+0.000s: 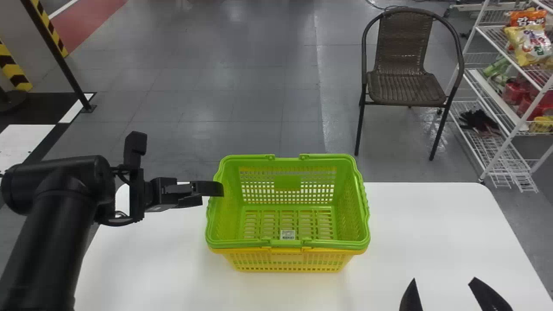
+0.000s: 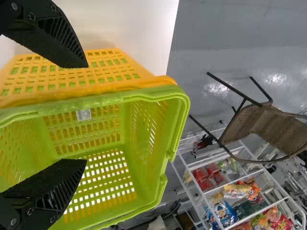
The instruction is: Grasp handle with right gripper to insert into left gripper then lift and swing left to center
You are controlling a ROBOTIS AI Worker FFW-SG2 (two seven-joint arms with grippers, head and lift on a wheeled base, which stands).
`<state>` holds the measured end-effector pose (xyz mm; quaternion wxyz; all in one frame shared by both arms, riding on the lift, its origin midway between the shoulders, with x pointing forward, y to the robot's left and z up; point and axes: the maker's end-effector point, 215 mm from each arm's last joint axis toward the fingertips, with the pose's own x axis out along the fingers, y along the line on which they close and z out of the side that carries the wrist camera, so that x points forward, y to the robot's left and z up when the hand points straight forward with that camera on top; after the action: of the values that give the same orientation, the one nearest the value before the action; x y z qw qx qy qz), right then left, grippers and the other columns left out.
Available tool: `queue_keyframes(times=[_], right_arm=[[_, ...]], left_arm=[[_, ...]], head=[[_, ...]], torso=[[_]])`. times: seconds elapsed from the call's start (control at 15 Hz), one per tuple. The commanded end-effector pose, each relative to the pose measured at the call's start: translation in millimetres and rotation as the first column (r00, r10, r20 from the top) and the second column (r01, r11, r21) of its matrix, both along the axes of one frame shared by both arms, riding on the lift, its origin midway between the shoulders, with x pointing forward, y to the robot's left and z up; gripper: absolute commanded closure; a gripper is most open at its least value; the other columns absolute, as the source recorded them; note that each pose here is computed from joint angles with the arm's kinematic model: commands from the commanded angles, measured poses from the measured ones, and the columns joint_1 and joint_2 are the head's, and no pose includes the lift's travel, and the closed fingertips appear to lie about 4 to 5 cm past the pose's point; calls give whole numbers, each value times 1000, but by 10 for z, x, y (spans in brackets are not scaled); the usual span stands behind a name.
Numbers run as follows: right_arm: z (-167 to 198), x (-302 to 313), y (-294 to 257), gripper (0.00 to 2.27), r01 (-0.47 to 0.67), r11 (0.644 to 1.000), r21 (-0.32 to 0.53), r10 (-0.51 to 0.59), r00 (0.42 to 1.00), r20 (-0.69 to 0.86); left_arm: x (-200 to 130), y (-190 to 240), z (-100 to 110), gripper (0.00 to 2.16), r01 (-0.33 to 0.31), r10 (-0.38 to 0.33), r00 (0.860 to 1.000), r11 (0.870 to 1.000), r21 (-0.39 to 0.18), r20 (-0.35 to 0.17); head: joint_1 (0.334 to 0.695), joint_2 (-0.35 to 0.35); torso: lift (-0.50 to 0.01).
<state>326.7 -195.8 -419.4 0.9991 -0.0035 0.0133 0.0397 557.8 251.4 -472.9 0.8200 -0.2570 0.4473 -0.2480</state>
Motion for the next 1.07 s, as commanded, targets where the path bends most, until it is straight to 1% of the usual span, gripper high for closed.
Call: queue_keyframes(times=[0.0,0.07,0.27,0.47,0.53,0.6,0.87,1.0], right_arm=[[-25,-8,-9,90,1,1000,-1,-1,1000,-5],[-32,-10,-9,90,1,1000,-2,-1,1000,-6],[-45,-5,-8,90,2,1000,-1,-2,1000,-8],[-78,-11,-25,90,4,1000,-4,-4,1000,-14],[-81,-7,-25,90,4,1000,-4,-4,1000,-14],[-89,-9,-34,90,5,1000,-5,-6,1000,-15],[-82,-5,-34,90,5,1000,-5,-6,1000,-12],[-82,-5,-34,90,5,1000,-5,-6,1000,-12]], left_arm=[[4,-20,18,103,3,-3,1000,1000,-10,0],[4,-28,25,103,5,-5,1000,1000,-14,1],[24,-98,124,103,18,-17,1000,999,-51,10],[26,-127,153,103,22,-21,1000,998,-66,12],[35,-156,198,103,25,-24,1000,996,-84,18],[27,-166,205,103,28,-27,1000,996,-90,16],[1,-174,178,103,33,-33,999,996,-88,5],[-8,-192,185,103,38,-38,999,995,-95,6]], head=[[695,71],[695,70],[695,63],[695,56],[695,55],[695,52],[695,45],[695,44]], torso=[[0],[0],[0],[0],[0],[0],[0],[0]])
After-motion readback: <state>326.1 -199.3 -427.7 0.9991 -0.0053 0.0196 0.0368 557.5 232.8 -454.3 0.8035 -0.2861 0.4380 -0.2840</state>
